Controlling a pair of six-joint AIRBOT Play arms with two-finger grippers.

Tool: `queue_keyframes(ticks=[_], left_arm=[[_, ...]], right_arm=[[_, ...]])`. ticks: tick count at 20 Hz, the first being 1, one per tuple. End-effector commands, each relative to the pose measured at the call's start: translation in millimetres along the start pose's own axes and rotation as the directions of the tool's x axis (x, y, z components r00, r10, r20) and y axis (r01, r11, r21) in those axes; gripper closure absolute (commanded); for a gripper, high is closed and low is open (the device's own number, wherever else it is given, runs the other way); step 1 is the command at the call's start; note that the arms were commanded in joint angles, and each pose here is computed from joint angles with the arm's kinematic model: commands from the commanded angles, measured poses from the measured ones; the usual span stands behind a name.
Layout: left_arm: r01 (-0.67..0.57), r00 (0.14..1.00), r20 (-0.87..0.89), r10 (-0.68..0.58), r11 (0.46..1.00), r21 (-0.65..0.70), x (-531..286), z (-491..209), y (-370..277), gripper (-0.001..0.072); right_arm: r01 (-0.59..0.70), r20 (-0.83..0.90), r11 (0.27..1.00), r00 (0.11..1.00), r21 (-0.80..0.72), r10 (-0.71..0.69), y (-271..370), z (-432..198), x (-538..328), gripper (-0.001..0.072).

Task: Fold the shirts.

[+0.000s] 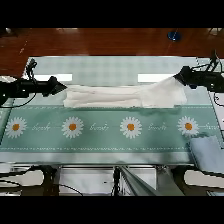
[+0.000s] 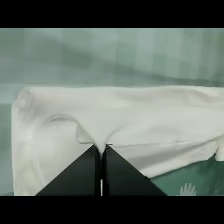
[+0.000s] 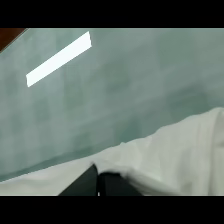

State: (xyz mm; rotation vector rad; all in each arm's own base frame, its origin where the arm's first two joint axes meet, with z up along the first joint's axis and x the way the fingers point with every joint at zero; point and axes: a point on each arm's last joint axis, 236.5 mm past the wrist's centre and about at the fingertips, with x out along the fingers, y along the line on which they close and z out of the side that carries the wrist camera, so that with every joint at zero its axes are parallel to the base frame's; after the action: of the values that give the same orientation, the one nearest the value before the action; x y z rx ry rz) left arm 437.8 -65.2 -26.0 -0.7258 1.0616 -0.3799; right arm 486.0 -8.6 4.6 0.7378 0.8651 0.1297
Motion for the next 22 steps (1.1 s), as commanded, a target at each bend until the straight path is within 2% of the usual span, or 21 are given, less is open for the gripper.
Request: queue_keyframes(ticks=[1,7,9,11,12,13,14,15,18,19,20,22], left_arm=[[-0.042,0.998,0.046,0.043,0.999,-0.015,5.9,11.4,16.1,0.0675],[-0.045,0.999,-0.006,0.045,0.998,-0.050,21.3,-0.9,30.3,0.0671],[-0.044,0.999,-0.024,0.042,0.998,-0.055,25.7,-5.4,31.8,0.0561],[-0.044,0.999,-0.028,0.042,0.997,-0.058,27.0,-6.5,32.7,0.0424],[-0.043,0.999,-0.028,0.042,0.997,-0.059,26.4,-6.2,32.9,0.0422],[-0.036,0.999,-0.032,0.034,0.998,-0.058,24.6,-5.6,31.2,0.0388],[-0.026,0.999,-0.032,0.025,0.998,-0.054,21.3,-2.6,28.6,0.0230],[-0.011,0.999,-0.030,0.010,0.999,-0.046,14.6,3.2,24.2,0.0199],[0.043,0.999,-0.008,-0.043,0.999,-0.003,-19.1,31.1,6.9,0.0200],[0.056,0.998,0.003,-0.056,0.998,0.013,-30.1,39.9,1.1,0.0204],[0.057,0.998,0.008,-0.057,0.998,0.025,-38.6,46.0,-3.6,0.0227],[0.035,0.999,-0.008,-0.035,0.997,0.068,-50.1,50.0,-10.5,0.0244]], right_arm=[[0.054,-0.024,0.997,0.998,-0.053,-0.056,-11.7,-7.6,22.4,0.0692],[0.264,-0.095,0.958,0.957,-0.115,-0.275,-65.5,-24.3,14.4,0.0692],[0.271,-0.094,0.954,0.954,-0.126,-0.284,-67.4,-24.1,13.8,0.0689],[0.260,-0.094,0.959,0.958,-0.111,-0.270,-64.1,-24.0,14.6,0.0545],[0.243,-0.090,0.965,0.964,-0.095,-0.251,-59.4,-23.1,15.5,0.0512],[0.219,-0.079,0.972,0.971,-0.080,-0.225,-51.0,-19.9,14.5,0.0436],[0.203,-0.059,0.975,0.976,-0.086,-0.209,-42.0,-13.0,8.9,0.0300],[0.197,-0.036,0.974,0.979,-0.111,-0.202,-33.2,-2.7,-0.3,0.0230],[0.267,0.007,0.941,0.962,-0.209,-0.272,-26.1,36.8,-52.7,0.0188],[0.327,-0.010,0.917,0.941,-0.227,-0.338,-39.8,43.0,-71.4,0.0130],[0.384,-0.034,0.889,0.914,-0.248,-0.405,-59.0,45.6,-88.4,0.0108],[0.407,-0.112,0.879,0.889,-0.248,-0.444,-89.8,36.1,-105.4,0.0101]])
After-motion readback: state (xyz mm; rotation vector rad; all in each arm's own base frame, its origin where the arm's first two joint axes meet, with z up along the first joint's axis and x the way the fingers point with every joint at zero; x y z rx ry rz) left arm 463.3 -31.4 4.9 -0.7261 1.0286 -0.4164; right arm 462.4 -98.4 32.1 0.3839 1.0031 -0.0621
